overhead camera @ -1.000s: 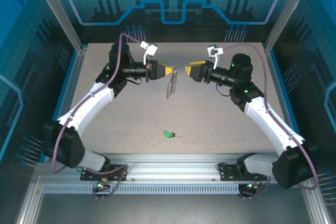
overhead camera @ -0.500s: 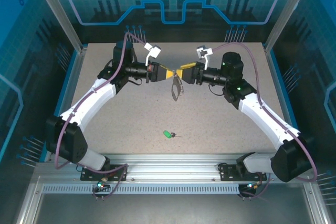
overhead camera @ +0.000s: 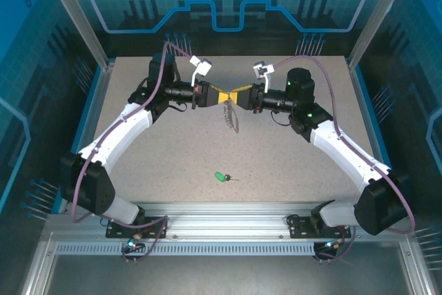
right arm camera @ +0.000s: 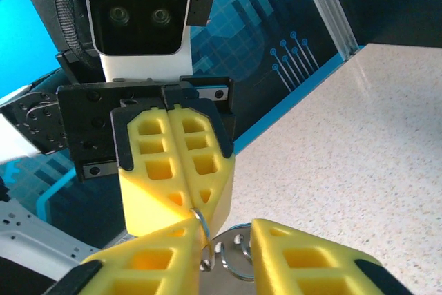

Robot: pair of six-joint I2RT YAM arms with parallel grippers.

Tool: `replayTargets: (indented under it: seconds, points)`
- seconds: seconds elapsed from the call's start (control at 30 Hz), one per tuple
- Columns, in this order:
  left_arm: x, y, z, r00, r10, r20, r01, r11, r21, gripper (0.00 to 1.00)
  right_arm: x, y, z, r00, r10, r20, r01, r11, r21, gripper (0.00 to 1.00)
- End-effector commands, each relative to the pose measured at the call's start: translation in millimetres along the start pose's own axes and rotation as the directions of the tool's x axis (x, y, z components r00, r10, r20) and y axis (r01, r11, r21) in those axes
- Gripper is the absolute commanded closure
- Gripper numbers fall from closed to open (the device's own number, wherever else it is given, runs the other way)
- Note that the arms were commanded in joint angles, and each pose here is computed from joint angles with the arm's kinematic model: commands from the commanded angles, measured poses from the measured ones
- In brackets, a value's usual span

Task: Put the keys on the keyring

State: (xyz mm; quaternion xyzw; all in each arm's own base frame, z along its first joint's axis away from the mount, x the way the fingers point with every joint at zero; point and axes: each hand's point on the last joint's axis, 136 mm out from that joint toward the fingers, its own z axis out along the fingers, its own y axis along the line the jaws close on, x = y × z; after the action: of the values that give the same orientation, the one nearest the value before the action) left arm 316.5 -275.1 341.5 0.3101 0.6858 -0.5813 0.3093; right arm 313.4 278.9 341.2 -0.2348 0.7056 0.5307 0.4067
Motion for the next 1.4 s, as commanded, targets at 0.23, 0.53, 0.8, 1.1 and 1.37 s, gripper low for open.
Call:
replayTargets:
  seconds: [0.23, 0.53, 0.8, 1.1, 1.37]
  points:
    - [-11, -16, 1, 0.999, 0.052, 0.006, -0.053, 0.998, 0.031, 0.98, -2, 8, 1, 0.999, -0.031, -0.007, 0.031, 0.999, -0.024, 1.00]
    - [-22, 0, -16, 0.984, 0.059, 0.169, -0.029, 0.984, -0.176, 0.35, -21, 4, -7, 0.994, -0.048, 0.101, 0.045, 0.998, 0.034, 1.00]
    - [-27, 1, -28, 0.950, 0.031, 0.311, 0.021, 0.987, -0.162, 0.37, -38, 15, -12, 0.981, -0.065, 0.183, 0.065, 0.998, 0.005, 1.00]
    - [-36, 0, -24, 0.931, -0.016, 0.365, 0.037, 0.998, -0.051, 0.47, -45, 29, -13, 0.974, -0.069, 0.214, 0.078, 0.996, -0.034, 1.00]
    - [-45, -3, -21, 0.912, -0.073, 0.404, 0.049, 0.996, 0.071, 0.55, -45, 31, -11, 0.974, -0.062, 0.219, 0.072, 0.997, -0.040, 1.00]
